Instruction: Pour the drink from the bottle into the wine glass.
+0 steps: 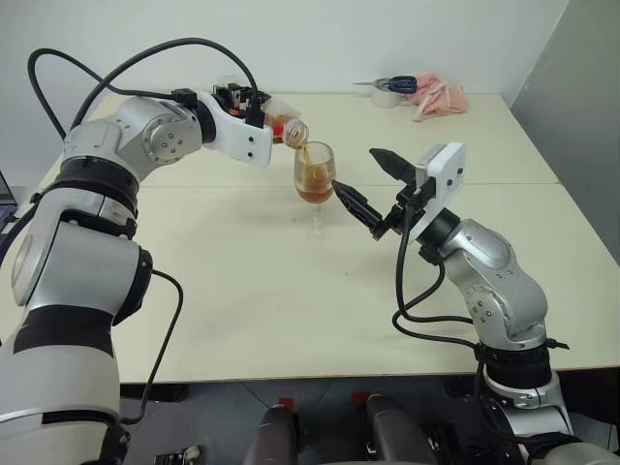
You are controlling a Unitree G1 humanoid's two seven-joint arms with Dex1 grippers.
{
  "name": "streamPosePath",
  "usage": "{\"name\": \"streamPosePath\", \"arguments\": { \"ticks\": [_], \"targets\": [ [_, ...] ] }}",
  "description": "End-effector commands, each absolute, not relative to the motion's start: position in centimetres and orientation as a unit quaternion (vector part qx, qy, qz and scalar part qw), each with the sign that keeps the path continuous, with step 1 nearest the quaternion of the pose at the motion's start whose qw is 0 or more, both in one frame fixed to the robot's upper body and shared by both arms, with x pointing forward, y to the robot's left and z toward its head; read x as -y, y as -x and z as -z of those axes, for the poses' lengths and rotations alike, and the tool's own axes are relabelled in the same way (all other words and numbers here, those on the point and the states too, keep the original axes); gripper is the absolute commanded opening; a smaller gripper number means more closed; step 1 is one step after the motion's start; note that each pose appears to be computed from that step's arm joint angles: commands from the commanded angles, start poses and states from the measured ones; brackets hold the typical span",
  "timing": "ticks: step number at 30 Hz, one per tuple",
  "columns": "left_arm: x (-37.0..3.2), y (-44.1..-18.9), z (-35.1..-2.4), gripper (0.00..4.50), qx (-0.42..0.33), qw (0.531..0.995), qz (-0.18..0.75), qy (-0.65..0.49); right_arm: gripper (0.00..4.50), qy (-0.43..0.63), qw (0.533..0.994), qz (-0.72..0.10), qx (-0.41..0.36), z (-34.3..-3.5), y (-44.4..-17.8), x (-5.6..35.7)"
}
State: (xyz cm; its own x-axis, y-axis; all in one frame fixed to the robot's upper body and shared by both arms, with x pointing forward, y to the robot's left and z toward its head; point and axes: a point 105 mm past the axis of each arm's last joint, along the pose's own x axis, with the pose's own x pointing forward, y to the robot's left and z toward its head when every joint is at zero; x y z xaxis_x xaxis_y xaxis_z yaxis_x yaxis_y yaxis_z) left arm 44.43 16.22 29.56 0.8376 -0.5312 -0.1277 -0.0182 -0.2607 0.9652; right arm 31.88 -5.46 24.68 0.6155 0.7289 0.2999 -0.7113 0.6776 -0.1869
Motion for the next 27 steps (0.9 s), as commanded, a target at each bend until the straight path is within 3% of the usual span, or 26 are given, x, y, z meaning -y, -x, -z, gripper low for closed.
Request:
{"name": "streamPosePath", "arguments": {
  "ticks": [1, 15, 23, 27],
  "targets": [
    [-16.1, -44.1, -32.4, 1.72, 0.208, 0.590, 0.192, -0.756, 4.50, 0.025, 0.892, -0.402, 0.204, -25.8, -31.1, 5.5],
    [-15.3, -43.9, -33.7, 1.72, 0.225, 0.693, 0.206, -0.653, 4.50, 0.026, 0.892, -0.404, 0.203, -25.9, -31.3, 5.6],
    [-15.6, -43.6, -35.9, 1.72, 0.261, 0.822, 0.217, -0.457, 4.50, 0.026, 0.888, -0.414, 0.200, -25.9, -31.3, 5.3],
    [-18.4, -43.9, -34.4, 1.72, 0.253, 0.904, 0.172, -0.298, 4.50, 0.035, 0.878, -0.438, 0.190, -25.4, -30.7, 5.0]
  ]
}}
